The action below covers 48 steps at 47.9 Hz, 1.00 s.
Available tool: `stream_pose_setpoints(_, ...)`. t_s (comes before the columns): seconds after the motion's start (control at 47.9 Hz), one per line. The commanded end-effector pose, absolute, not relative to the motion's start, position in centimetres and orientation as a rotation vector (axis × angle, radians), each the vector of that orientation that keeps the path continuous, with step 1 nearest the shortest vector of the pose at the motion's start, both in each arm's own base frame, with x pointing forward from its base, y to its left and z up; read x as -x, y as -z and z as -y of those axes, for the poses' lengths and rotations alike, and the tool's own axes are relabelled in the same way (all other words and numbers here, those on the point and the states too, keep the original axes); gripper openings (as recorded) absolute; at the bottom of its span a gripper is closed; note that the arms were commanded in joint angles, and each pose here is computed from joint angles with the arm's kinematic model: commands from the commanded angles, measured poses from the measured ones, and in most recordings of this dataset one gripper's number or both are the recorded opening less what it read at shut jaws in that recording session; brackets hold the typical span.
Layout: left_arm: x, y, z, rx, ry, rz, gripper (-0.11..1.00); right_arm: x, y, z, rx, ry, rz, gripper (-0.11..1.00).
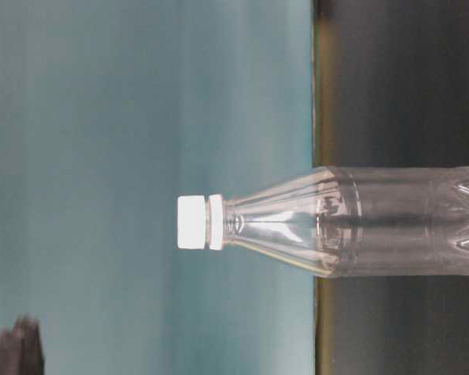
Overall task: Open the bottle cap by holding the bottle with the left arm and twisting the cap with the right arm.
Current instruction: 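Move the left gripper to the clear bottle and close around its body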
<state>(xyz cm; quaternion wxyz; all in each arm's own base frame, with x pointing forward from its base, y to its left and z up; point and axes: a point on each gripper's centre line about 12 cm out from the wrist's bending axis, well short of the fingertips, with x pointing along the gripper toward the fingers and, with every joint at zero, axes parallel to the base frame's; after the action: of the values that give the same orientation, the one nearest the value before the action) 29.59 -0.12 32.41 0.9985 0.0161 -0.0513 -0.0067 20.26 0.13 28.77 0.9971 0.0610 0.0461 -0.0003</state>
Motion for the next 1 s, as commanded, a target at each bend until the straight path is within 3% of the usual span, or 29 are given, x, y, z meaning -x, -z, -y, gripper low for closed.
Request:
stream_pose_setpoints(0.0, -31.4, -33.6, 0.3, -0.036, 0.019, 0.158, 0.7, -20.5, -29.8, 0.1, -0.138, 0.012, -0.07, 0.02)
stream_pose_setpoints(0.063, -32.5, -33.4, 0.4, -0.035, 0.024, 0.16, 0.87, -20.5, -29.8, 0.1, -0.144, 0.009, -0.072, 0.02)
stream_pose_setpoints(0.125, -33.5, -32.9, 0.5, -0.034, 0.028, 0.15, 0.95, -20.5, -29.7, 0.0, -0.155, 0.007, -0.075, 0.02)
stream_pose_setpoints(0.292, -35.9, -29.4, 1.7, -0.028, 0.062, 0.089, 0.9, -20.5, -29.6, 0.0, -0.184, 0.008, -0.084, 0.02)
stream_pose_setpoints(0.731, -38.6, -22.8, 0.6, -0.02, 0.035, -0.026, 0.96, -20.6, -29.8, 0.2, -0.229, 0.022, -0.078, 0.02)
stream_pose_setpoints(0.981, -39.5, -18.2, 1.8, 0.018, 0.065, -0.133, 0.97, -20.6, -29.8, 0.4, -0.293, 0.031, -0.083, 0.02)
